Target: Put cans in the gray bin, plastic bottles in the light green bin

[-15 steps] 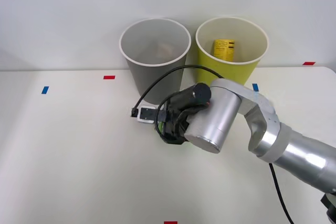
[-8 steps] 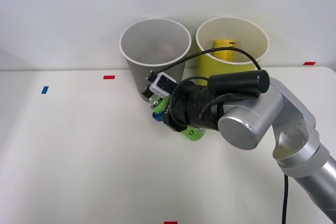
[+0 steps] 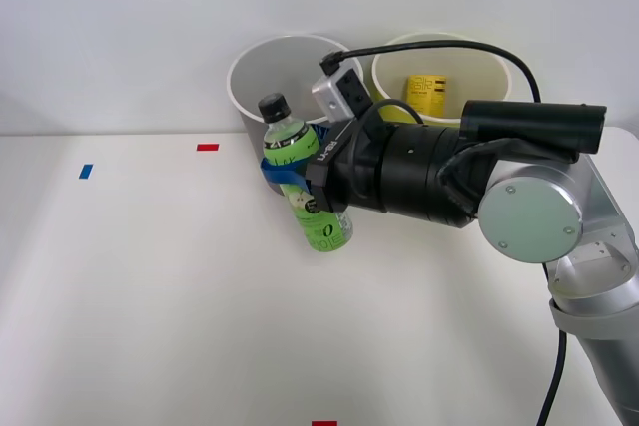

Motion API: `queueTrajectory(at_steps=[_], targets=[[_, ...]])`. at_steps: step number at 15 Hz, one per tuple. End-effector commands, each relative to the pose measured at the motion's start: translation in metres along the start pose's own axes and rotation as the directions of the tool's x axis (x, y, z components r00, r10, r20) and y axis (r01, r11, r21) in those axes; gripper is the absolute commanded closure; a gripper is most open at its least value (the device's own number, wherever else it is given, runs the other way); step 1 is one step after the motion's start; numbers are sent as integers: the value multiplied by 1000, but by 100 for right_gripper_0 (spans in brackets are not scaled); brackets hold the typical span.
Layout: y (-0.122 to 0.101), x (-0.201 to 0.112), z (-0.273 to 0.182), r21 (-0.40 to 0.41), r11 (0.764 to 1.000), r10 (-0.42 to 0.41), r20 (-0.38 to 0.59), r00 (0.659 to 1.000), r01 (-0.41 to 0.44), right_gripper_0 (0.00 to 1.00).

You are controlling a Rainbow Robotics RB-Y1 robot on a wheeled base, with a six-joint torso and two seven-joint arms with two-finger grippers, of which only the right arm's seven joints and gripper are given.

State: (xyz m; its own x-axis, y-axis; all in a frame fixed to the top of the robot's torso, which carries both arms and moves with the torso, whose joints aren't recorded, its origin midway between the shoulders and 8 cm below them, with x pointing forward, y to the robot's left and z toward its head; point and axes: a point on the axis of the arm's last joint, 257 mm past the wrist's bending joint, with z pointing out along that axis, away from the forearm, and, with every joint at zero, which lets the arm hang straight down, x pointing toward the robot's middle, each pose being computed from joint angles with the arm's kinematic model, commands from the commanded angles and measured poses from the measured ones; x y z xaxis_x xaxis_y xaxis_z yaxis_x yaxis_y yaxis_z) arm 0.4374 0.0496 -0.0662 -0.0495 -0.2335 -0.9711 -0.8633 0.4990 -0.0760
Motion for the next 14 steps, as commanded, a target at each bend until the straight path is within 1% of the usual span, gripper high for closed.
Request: queueTrajectory(at_steps=[1, 2, 4, 7, 10, 11, 13, 14], targets=[[-8, -37, -7, 9, 998, 57, 134, 989, -59, 100], [-15, -49, -10, 23, 997, 64, 179, 982, -70, 100], [-19, -63, -16, 24, 995, 87, 232, 969, -95, 100], [-28, -92, -28, 18, 988, 138, 351, 926, -154, 100], [-45, -120, -41, 53, 981, 142, 459, 877, -186, 100], [-53, -133, -48, 72, 978, 134, 504, 853, -196, 100], [-69, -150, -58, 131, 977, 76, 526, 847, -168, 100], [-80, -160, -64, 166, 973, 46, 538, 842, -160, 100]])
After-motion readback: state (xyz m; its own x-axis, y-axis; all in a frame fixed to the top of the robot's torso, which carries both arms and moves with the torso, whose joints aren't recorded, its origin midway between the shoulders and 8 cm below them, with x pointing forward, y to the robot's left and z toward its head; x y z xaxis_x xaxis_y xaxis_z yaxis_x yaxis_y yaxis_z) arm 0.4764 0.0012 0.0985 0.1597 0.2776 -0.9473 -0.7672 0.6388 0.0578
